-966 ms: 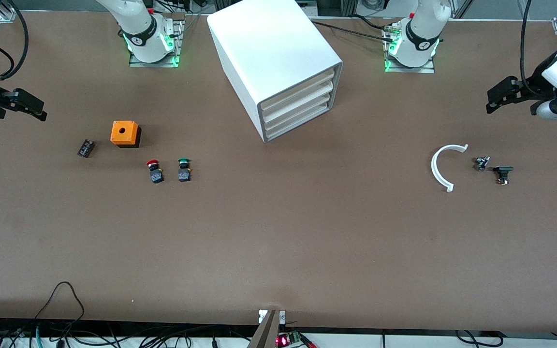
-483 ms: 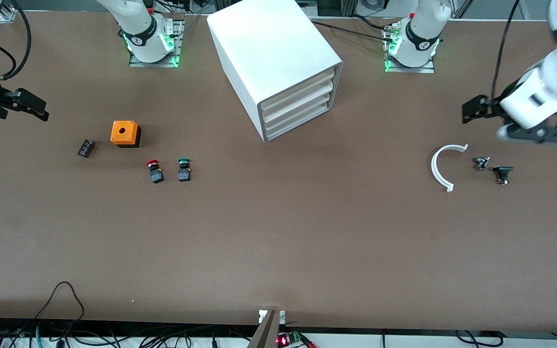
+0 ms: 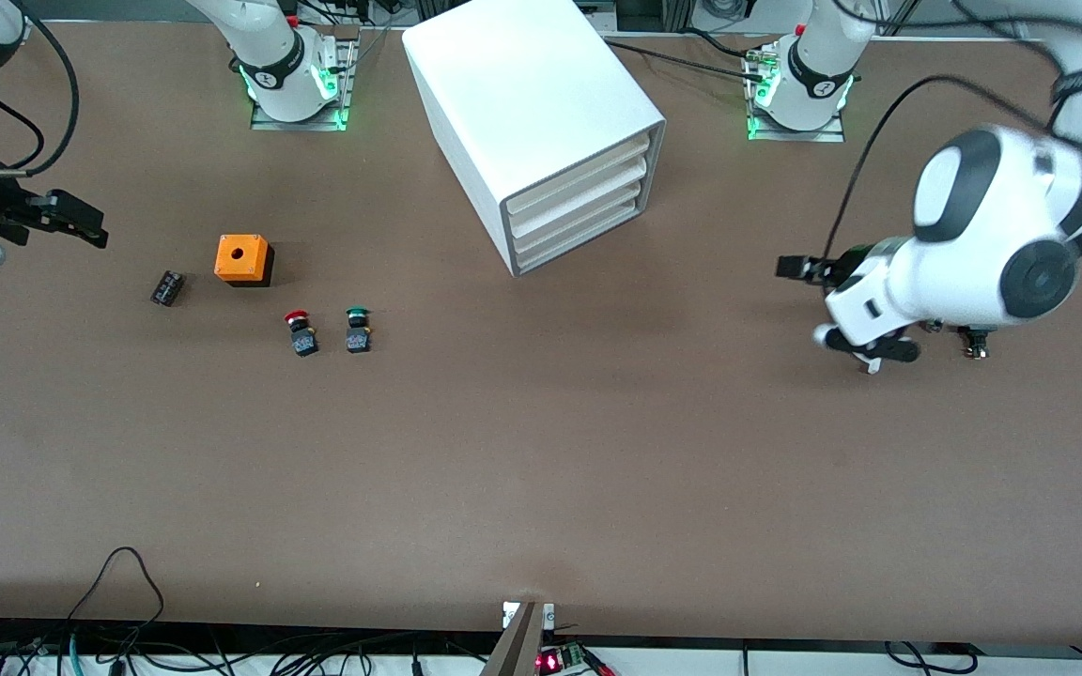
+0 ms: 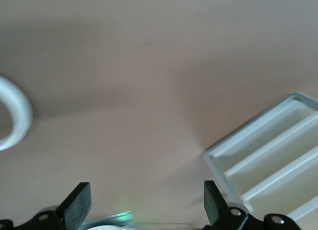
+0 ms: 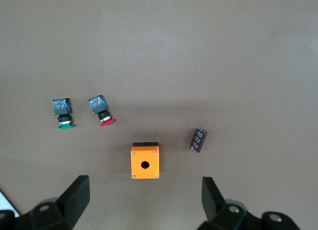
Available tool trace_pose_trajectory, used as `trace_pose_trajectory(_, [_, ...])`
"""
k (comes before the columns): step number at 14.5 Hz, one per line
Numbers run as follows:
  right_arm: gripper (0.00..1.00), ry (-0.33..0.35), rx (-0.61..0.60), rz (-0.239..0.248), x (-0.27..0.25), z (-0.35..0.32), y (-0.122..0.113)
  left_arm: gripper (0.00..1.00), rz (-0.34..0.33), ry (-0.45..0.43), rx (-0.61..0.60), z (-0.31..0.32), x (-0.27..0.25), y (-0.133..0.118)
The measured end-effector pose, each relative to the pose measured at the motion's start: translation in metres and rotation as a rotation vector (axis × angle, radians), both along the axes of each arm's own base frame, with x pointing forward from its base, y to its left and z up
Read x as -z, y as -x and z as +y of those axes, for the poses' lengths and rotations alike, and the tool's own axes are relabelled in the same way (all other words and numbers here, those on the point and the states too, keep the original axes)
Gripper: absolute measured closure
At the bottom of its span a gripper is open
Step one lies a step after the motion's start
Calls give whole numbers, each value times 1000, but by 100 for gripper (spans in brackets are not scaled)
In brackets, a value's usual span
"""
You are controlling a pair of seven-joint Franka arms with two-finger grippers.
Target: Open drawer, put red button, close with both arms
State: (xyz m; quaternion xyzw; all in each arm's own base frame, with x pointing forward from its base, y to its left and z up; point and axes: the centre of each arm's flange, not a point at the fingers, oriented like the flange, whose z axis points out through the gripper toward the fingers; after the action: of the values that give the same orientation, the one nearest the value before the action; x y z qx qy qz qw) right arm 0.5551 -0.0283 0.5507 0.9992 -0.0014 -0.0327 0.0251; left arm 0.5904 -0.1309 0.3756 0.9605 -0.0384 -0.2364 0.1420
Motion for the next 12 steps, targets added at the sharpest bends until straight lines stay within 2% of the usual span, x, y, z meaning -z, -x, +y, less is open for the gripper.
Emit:
trace_pose_trajectory(2, [0,1,-18,23,13,10,-6,0,101,126,-96,-15,54,5])
trace_pose_trajectory(4, [0,-5,-32,44,25,20,-11,0,205,256,-168,-34,102,23])
trace_pose_trajectory(6, [0,-57,-29,66,40,30,-16,0,282,361,-178,-63,130,47])
trace_pose_trajectory(8, [0,-92,-35,75,58,45,-25,0,348,429,-187,-93,141,71])
trace_pose_trajectory(10, [0,-95,-55,86,78,60,-33,0,371,475,-163,-120,147,91])
trace_pose_trajectory(12, [0,-91,-75,100,98,74,-41,0,363,488,-146,-142,155,107])
